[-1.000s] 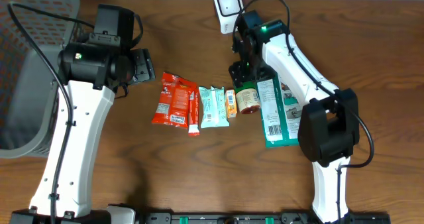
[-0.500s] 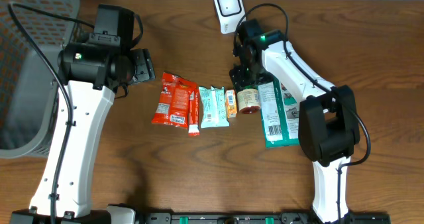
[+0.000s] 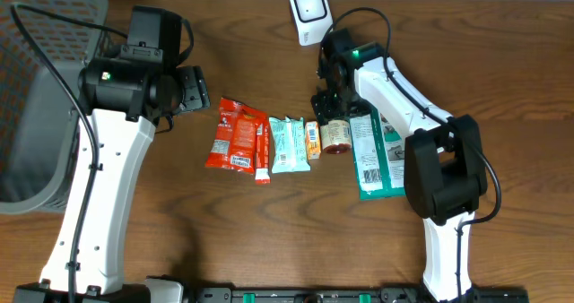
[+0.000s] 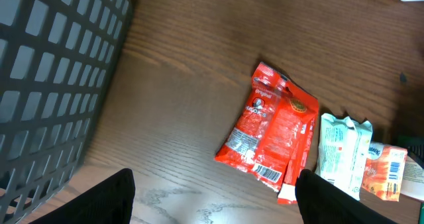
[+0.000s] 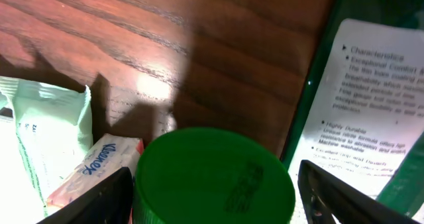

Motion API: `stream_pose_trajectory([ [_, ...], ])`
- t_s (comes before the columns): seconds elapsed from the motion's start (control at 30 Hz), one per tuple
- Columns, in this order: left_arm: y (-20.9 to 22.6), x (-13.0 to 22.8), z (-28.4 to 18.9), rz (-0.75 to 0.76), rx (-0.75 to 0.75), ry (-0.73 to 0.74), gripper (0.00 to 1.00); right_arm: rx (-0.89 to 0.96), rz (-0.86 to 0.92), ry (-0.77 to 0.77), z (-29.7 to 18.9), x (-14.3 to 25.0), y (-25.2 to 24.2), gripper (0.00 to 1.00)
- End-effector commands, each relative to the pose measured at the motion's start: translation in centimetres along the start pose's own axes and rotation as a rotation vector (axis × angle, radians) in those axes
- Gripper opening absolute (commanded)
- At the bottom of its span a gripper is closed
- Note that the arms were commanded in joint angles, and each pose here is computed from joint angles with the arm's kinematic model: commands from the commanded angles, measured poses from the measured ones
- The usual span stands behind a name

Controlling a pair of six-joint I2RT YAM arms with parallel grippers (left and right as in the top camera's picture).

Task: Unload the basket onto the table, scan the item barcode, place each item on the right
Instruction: 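Move the right gripper over the green-lidded jar and grasp it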

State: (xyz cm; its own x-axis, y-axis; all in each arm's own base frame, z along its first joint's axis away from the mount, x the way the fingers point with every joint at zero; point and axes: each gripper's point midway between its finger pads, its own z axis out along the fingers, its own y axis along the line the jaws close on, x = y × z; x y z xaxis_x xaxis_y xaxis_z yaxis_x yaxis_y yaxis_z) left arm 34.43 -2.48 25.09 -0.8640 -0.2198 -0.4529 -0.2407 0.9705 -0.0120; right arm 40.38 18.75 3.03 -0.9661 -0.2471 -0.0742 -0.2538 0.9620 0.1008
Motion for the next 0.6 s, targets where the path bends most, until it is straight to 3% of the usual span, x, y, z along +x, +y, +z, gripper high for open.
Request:
stream_pose_trajectory([
  [0.0,0.36,0.35,0.33,-0.012,-0.018,0.011,0.78,0.013,0.068,0.021,0.41,0.48,-0.37,0.77],
  [0.57,0.36,0.35,0.33,-0.012,-0.018,0.011,0.78,0.007,0.168,0.024,0.61,0.61,-0.23,0.76],
])
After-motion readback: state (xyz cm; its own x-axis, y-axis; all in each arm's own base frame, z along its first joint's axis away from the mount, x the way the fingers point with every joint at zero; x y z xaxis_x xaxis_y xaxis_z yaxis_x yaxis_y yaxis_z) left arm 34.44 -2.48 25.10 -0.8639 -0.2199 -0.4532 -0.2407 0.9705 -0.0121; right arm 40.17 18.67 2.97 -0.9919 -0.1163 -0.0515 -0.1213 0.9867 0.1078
